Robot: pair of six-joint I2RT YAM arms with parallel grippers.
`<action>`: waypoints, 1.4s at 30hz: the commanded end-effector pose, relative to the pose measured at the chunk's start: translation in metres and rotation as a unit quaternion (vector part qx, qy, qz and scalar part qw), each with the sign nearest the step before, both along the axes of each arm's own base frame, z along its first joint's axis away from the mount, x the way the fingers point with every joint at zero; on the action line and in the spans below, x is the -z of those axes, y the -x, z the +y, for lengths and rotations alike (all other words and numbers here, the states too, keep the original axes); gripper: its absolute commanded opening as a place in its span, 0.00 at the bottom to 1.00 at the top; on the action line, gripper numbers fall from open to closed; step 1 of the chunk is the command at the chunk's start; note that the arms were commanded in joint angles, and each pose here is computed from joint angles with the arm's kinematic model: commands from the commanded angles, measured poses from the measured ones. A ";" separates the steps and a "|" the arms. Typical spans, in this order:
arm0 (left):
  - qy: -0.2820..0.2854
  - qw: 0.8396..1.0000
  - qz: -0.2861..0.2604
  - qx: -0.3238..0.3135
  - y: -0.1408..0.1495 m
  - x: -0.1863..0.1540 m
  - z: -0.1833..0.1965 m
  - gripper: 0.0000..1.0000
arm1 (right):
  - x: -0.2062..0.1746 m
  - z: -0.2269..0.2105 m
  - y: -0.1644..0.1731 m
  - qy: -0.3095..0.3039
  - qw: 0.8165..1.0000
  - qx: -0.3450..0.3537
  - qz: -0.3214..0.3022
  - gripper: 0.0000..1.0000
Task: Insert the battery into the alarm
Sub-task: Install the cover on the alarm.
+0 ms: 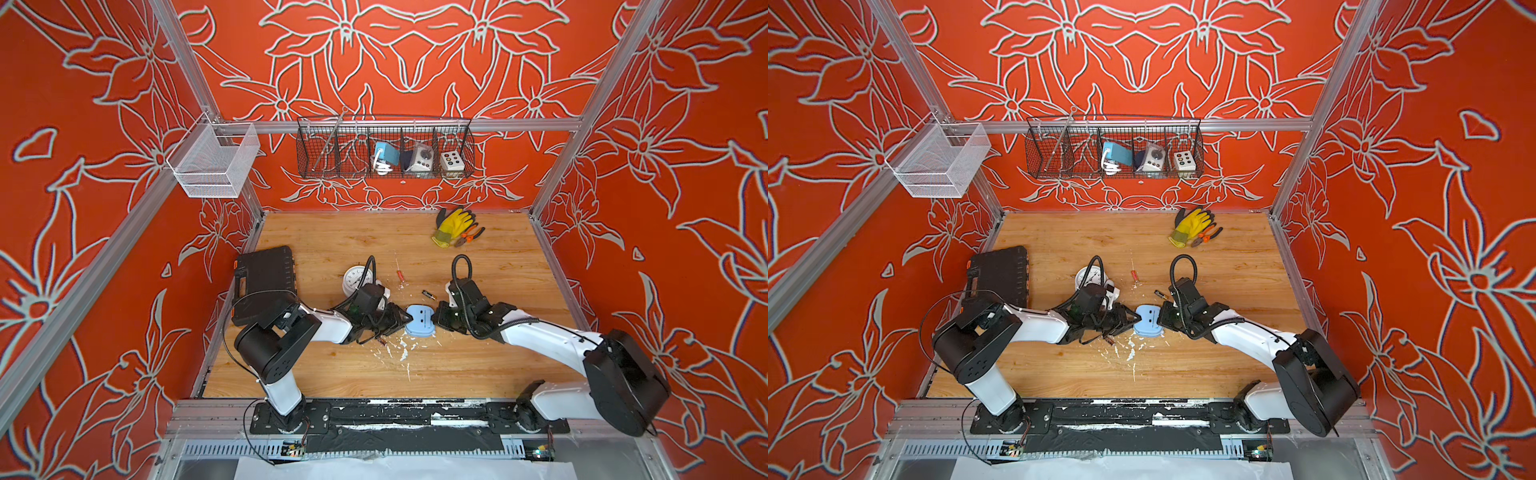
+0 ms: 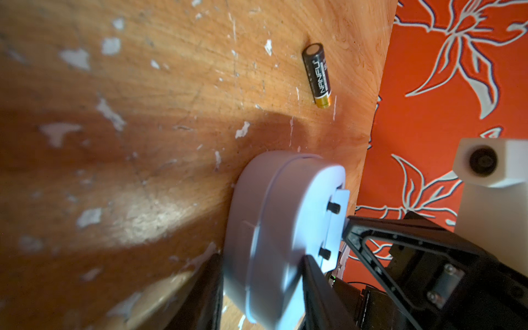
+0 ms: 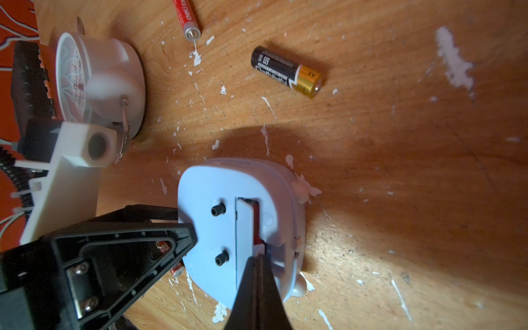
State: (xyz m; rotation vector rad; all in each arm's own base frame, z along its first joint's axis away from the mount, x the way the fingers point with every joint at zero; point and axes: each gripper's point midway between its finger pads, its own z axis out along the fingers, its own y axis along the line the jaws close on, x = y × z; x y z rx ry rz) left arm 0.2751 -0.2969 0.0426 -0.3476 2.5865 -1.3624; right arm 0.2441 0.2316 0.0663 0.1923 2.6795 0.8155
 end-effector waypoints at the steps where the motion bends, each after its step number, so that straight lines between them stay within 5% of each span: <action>1: -0.019 1.000 0.021 0.009 0.010 0.016 0.004 0.38 | -0.009 0.007 -0.005 -0.003 1.000 -0.005 -0.008 0.00; 14: -0.021 0.999 0.024 0.010 0.011 0.018 0.004 0.38 | -0.002 0.010 -0.004 0.000 1.000 -0.010 0.001 0.00; 30: -0.021 0.999 0.025 0.008 0.011 0.019 0.005 0.39 | -0.012 -0.015 -0.005 0.042 0.998 0.017 -0.031 0.43; 37: -0.023 0.999 0.025 0.009 0.012 0.019 0.005 0.38 | -0.001 -0.003 -0.008 0.031 0.999 -0.002 -0.013 0.44; 42: -0.023 0.999 0.026 0.009 0.012 0.019 0.006 0.38 | 0.009 -0.003 -0.007 0.035 0.999 -0.001 -0.002 0.34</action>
